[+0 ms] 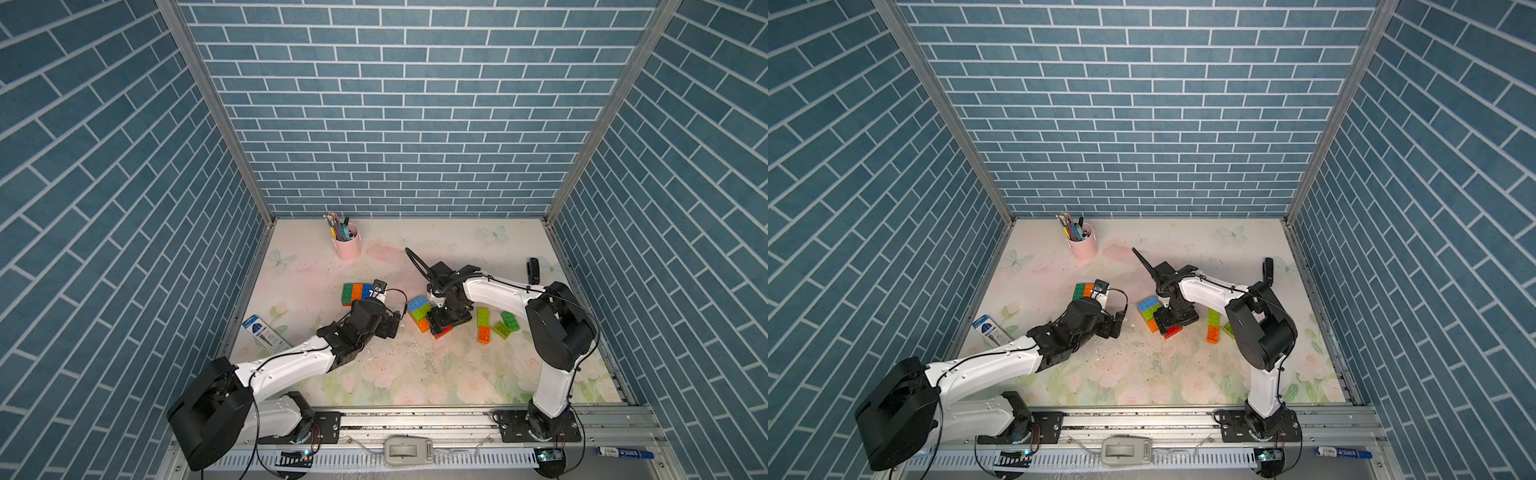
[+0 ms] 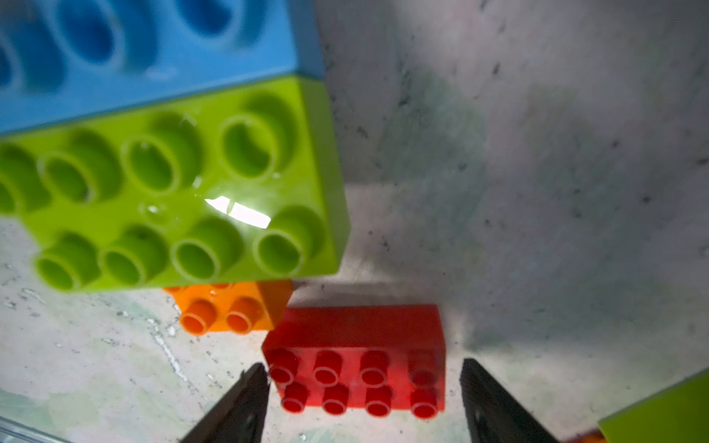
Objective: Assemble a rectangle with lego
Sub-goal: Pick up the lego brick from the center of the board.
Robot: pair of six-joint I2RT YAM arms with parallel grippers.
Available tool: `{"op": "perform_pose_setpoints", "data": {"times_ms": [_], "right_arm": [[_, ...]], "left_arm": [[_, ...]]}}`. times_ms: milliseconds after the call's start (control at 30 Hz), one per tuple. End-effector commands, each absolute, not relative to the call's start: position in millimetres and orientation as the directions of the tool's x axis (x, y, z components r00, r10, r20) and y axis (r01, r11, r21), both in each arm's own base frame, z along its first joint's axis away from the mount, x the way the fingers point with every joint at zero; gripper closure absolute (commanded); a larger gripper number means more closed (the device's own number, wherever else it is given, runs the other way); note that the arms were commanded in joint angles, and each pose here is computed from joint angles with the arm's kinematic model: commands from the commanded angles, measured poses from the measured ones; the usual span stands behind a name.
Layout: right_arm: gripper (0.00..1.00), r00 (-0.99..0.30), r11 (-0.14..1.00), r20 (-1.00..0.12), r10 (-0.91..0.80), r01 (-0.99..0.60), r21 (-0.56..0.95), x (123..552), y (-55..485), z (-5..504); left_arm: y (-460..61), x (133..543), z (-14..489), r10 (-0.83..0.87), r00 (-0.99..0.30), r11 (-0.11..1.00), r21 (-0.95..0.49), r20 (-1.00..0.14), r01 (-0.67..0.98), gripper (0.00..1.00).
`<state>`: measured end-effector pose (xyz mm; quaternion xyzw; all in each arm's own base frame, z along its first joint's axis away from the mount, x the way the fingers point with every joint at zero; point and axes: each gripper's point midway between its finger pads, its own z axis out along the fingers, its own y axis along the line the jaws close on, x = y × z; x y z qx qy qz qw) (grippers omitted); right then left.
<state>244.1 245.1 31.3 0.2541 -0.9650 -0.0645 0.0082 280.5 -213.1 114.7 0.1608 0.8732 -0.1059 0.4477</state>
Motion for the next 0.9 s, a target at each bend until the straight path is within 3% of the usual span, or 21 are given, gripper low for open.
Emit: {"op": "perform_pose_setpoints", "data": {"times_ms": [0, 200, 533, 867], "right_arm": [[0.24, -0.864, 0.86, 0.0, -0.503, -0.501, 0.1, 245, 244, 30], [0.25, -0.859, 0.855, 0.004, -0.512, -0.51, 0.095, 244, 248, 29], [0.39, -0.854, 0.854, -0.005, -0.519, -0.519, 0.036, 249, 240, 32], [0.45, -0.81, 0.806, -0.018, -0.587, -0.586, 0.083, 238, 241, 70]], "left_arm": [[-212, 280, 111, 0.198, -0.546, 0.925, -0.029, -0.814, 0.379, 0.04], [-212, 280, 110, 0.199, -0.547, 0.925, -0.029, -0.813, 0.38, 0.04], [-211, 279, 111, 0.198, -0.544, 0.925, -0.028, -0.815, 0.379, 0.04], [-195, 279, 119, 0.197, -0.529, 0.942, 0.009, -0.825, 0.336, 0.04]]}}
